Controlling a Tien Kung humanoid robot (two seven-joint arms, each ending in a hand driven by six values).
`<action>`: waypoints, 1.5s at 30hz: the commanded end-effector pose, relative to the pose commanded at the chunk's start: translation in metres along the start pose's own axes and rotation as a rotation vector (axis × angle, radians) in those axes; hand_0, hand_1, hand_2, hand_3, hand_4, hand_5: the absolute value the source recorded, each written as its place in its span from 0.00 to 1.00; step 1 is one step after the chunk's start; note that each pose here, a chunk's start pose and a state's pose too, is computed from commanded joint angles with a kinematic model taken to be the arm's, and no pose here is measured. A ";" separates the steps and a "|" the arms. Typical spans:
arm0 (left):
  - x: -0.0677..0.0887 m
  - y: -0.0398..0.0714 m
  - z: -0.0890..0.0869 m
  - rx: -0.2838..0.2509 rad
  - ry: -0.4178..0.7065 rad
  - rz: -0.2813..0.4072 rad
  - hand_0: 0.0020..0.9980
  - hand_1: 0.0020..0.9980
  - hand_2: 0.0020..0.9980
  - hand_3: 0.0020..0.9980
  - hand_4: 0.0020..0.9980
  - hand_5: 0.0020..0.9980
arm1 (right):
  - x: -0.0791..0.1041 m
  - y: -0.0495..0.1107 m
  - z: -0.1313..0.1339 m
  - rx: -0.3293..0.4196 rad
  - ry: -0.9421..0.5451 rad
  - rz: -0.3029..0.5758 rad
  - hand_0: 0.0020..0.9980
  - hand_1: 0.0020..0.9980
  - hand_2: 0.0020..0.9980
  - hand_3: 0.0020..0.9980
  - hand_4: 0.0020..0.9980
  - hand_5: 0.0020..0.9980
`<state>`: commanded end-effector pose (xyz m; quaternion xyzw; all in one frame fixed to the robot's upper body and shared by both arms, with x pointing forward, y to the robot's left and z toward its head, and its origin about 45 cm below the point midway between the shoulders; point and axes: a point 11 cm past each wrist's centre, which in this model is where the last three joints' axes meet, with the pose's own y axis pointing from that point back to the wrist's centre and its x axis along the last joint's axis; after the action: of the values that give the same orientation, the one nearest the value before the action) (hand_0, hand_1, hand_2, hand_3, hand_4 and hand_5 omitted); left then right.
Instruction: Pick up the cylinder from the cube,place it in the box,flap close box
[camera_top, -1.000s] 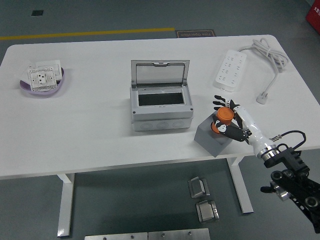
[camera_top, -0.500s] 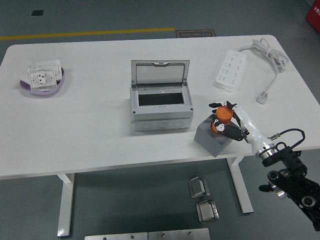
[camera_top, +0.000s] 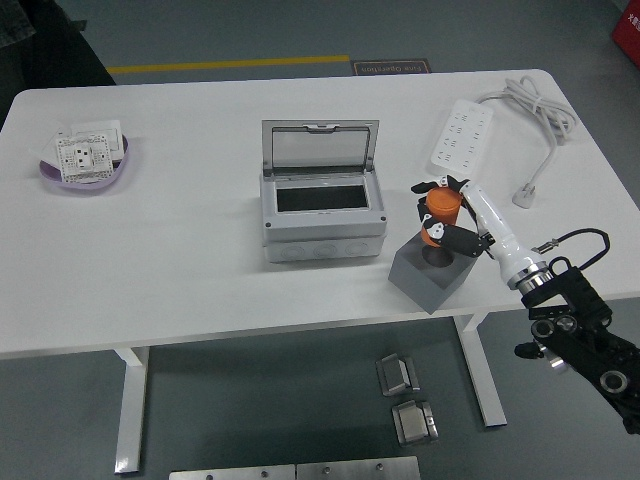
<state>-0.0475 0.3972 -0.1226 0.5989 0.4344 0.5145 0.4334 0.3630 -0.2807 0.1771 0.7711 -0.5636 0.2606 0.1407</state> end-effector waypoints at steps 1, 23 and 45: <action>0.001 0.000 0.000 0.001 -0.001 0.001 0.67 0.67 0.57 0.61 0.64 0.26 | 0.000 -0.005 -0.005 0.015 0.013 -0.005 0.71 0.59 0.63 0.59 0.00 0.00; 0.021 0.001 0.003 0.010 -0.012 0.037 0.67 0.67 0.57 0.61 0.63 0.26 | -0.059 -0.128 -0.084 0.134 0.503 -0.266 0.00 0.12 0.60 0.60 0.00 0.00; 0.027 0.002 0.014 -0.005 -0.020 0.049 0.67 0.67 0.57 0.61 0.63 0.26 | -0.090 -0.140 -0.086 0.169 0.567 -0.388 0.00 0.10 0.59 0.61 0.02 0.00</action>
<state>-0.0312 0.4221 -0.1151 0.6135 0.4141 0.5198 0.4266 0.4531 -0.1196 0.2080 0.7697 -0.3216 0.4785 0.2741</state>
